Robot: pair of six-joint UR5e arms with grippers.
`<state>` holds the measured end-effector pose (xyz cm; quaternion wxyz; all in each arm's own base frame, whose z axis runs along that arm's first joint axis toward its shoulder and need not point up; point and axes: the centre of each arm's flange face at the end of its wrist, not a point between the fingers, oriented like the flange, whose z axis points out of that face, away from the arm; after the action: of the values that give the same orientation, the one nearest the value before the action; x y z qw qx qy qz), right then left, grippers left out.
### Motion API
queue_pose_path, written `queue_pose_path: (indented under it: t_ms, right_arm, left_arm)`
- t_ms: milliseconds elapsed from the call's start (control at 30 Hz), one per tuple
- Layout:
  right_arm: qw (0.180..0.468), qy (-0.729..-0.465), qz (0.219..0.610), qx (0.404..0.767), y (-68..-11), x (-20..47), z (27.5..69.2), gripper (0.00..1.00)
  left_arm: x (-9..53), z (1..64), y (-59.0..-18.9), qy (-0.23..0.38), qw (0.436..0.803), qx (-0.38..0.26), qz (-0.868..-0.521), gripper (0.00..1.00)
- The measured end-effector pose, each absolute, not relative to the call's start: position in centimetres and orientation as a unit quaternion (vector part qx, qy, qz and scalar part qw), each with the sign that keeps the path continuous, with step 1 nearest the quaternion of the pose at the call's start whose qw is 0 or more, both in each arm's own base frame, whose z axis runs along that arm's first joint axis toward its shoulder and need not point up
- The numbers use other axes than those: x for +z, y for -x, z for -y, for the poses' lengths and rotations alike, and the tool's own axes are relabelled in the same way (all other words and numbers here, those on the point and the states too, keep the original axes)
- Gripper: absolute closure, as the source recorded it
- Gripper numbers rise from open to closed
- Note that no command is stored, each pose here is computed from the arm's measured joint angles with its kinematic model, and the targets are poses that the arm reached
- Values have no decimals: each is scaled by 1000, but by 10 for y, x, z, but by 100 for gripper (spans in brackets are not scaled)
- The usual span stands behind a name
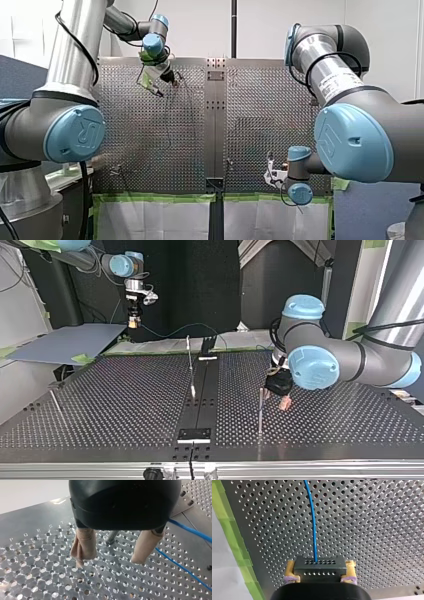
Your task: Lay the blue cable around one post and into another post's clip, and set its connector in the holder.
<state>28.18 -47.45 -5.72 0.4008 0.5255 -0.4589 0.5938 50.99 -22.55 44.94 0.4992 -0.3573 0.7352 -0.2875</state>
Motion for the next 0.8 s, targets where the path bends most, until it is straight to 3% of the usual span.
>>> queue_pose_path:
  t_ms: [333, 800]
  right_arm:
    - [401, -525, 459, 594, -281, -57, 475, 100]
    - [401, -525, 459, 594, -281, -57, 475, 100]
  left_arm:
    - [456, 227, -496, 353, 507, -273, -738, 0]
    - [445, 249, -482, 329, 474, -318, -752, 0]
